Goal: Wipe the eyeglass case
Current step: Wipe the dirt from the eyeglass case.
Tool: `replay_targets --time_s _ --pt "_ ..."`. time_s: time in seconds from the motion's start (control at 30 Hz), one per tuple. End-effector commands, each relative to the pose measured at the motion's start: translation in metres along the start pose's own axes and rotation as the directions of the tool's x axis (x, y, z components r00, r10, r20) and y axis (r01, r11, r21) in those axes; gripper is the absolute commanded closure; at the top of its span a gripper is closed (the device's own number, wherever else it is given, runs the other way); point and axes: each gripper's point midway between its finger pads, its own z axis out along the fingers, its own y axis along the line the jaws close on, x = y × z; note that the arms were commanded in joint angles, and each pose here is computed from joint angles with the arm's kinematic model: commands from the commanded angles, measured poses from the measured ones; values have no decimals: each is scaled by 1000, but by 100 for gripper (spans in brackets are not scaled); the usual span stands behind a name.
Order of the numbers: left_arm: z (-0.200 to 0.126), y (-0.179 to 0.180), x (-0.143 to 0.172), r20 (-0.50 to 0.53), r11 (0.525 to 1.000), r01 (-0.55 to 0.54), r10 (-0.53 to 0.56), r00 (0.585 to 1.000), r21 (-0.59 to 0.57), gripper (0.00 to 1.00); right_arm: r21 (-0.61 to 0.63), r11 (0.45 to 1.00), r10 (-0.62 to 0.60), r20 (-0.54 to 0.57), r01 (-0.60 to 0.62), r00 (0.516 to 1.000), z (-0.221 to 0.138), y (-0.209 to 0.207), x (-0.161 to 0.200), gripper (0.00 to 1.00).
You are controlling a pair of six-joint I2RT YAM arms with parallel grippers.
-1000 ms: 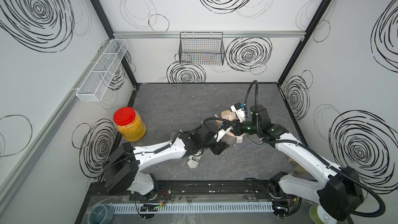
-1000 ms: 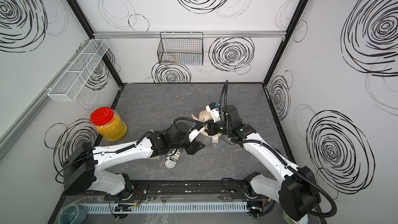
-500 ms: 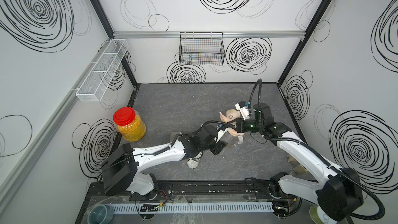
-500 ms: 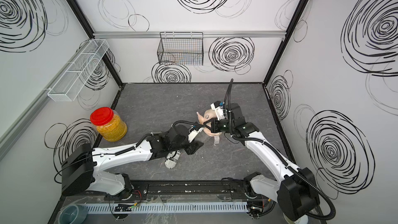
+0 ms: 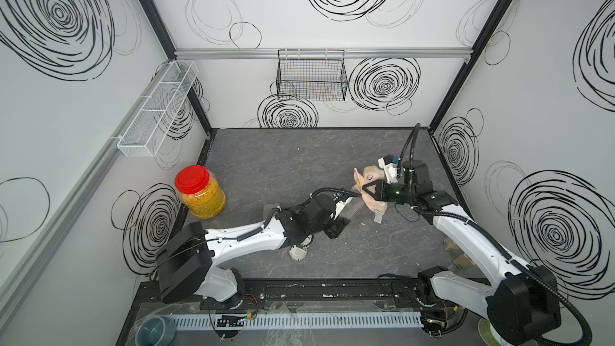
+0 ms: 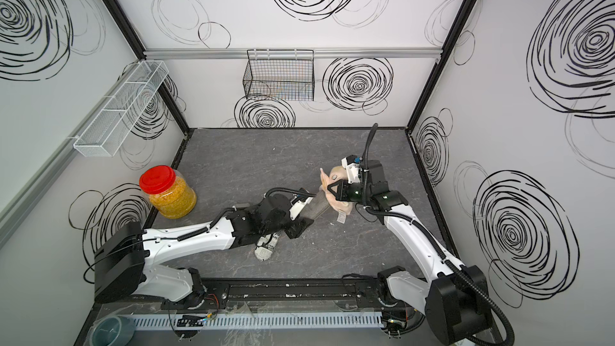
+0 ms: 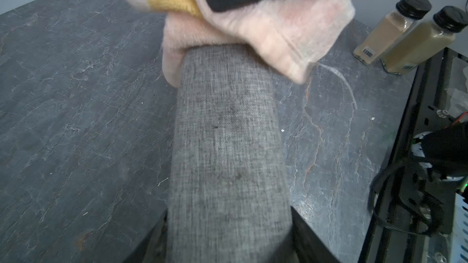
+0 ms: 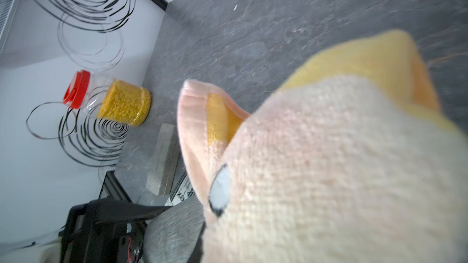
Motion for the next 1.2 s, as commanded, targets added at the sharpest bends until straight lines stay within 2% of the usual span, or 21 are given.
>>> replay_targets --time_s 0.0,0.07,0.13,0.23,0.33,0.5,0.57,0.63,0.73,0.83,0.9,0.97,1.07,1.17 --pt "-19 -1 -49 181 1000 25 -24 983 0 45 -95 995 -29 -42 25 999 4 20 14 99" --pt "-18 -2 -49 183 1000 24 -24 983 3 45 -204 974 -116 -82 97 990 10 53 29 99" --pt "-16 -2 -51 182 1000 25 -25 983 5 45 -262 949 -209 -108 175 972 13 79 46 99" --pt "-14 -5 -57 195 1000 22 -24 980 16 45 -319 937 -202 -154 145 967 15 91 59 99" --pt "-13 -6 -62 211 1000 20 -24 977 20 45 -192 975 -144 -161 112 976 18 66 53 100" --pt "-11 -7 -64 203 1000 15 -19 979 25 45 15 1000 13 -24 -12 1000 -2 11 15 100" --pt "-11 -8 -63 200 1000 12 -17 980 26 45 20 1000 0 23 -1 1000 -9 7 7 99" --pt "-13 -8 -63 203 1000 17 -22 979 25 45 -61 997 -46 37 49 998 -11 25 6 98" --pt "-13 -8 -62 203 999 23 -27 979 24 45 -185 975 -124 -6 121 992 -8 59 18 98" --pt "-13 -8 -63 205 999 30 -35 978 29 45 -202 960 -210 -52 196 976 2 79 35 99" --pt "-12 -9 -65 203 999 29 -35 978 32 45 -173 971 -178 -76 162 981 6 73 38 100" --pt "-10 -10 -66 200 999 25 -31 979 32 45 -86 988 -137 -82 130 987 7 54 34 100" --pt "-9 -12 -66 196 999 20 -26 980 31 45 47 996 -75 -39 77 996 0 23 19 100" --pt "-9 -12 -67 199 999 20 -26 980 32 45 84 996 -41 20 39 999 -11 9 7 100"
